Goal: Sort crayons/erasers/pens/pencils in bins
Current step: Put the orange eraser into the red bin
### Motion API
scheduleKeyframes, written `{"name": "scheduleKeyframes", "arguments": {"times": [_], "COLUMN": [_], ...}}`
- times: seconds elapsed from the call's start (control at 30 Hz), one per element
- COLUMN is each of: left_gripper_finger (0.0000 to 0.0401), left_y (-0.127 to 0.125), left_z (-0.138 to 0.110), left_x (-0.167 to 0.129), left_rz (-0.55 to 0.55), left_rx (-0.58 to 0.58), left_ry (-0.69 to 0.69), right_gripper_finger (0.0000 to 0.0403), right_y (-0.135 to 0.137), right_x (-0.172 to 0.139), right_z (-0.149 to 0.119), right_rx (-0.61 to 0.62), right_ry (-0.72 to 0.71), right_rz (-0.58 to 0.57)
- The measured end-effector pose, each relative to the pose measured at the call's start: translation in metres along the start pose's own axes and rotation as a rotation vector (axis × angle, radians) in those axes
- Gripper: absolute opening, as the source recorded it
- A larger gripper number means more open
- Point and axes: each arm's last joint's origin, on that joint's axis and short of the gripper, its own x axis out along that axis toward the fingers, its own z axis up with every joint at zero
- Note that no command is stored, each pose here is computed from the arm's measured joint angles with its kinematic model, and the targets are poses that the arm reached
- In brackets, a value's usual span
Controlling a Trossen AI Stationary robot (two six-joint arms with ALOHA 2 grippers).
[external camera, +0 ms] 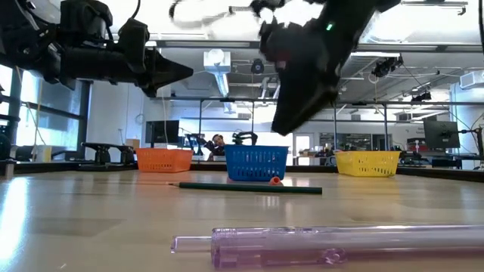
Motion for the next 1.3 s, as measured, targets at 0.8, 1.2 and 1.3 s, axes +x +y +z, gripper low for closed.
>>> {"name": "scheduleKeyframes", "arguments": {"times": [0.8,1.2,1.3], "left_gripper_finger": [0.0,0.0,0.0], "left_y": [0.0,0.0,0.0], "left_z": [0.002,0.002,0.002], "left_x": [0.0,0.0,0.0], "left_rz": [0.003,0.003,0.003], "left_rx": [0.027,0.034,0.034], "left_ry": [-0.025,-0.026,-0.026], "right_gripper_finger": [0.013,0.0006,0.0009], "right_y": [-0.004,-0.003,0.0], "right_x": [0.064,0.061,0.045], "right_z": [-0.015,-0.015,-0.008], "right_rx": [0.421,0.339,0.311], "right_ry": [0.016,0.023,0.028], "right_rz": [-0.209,-0.194,-0.124]}}
